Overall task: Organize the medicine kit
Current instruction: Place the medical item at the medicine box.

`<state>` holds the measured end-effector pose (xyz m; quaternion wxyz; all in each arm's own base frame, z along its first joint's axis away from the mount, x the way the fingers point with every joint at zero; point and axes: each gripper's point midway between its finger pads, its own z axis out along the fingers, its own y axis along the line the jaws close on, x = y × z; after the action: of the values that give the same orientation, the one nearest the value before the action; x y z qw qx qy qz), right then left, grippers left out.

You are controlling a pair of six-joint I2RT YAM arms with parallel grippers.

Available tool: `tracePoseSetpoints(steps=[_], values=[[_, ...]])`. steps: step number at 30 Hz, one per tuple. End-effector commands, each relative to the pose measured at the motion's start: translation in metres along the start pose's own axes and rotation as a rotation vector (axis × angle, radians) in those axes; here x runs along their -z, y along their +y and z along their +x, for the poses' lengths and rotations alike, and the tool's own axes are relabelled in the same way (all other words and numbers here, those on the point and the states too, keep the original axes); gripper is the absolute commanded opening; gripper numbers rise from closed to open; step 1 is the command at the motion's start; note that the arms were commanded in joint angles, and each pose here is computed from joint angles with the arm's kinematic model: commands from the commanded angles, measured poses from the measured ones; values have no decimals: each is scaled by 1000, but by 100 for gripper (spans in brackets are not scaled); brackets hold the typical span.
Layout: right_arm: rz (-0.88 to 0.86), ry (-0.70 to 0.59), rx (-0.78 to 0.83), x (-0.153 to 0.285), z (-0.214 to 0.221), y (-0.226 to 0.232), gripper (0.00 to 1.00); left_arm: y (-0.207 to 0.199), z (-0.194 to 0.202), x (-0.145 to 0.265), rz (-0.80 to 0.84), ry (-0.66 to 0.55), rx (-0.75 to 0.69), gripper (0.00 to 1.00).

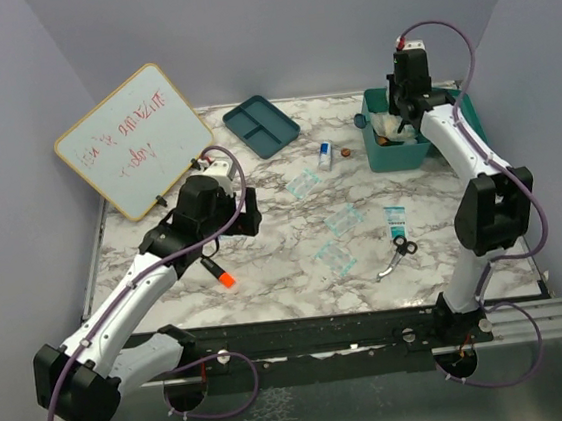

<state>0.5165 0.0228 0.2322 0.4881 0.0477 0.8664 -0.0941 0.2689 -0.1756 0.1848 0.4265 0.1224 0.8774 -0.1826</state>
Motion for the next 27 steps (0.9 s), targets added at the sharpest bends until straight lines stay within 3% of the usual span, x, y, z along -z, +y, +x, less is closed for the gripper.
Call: tracePoseSetpoints(steps=[1, 16, 23, 27], values=[[138, 53, 74, -16, 8, -29, 1, 21, -13, 14, -111, -78, -11, 99], [217, 248, 159, -93, 90, -20, 1, 36, -28, 34, -195, -172, 5, 99], [210, 276, 133, -99, 109, -16, 1, 40, -28, 35, -222, -174, 7, 99], [198, 262, 122, -96, 104, -15, 8, 42, -27, 34, -230, -170, 9, 99]])
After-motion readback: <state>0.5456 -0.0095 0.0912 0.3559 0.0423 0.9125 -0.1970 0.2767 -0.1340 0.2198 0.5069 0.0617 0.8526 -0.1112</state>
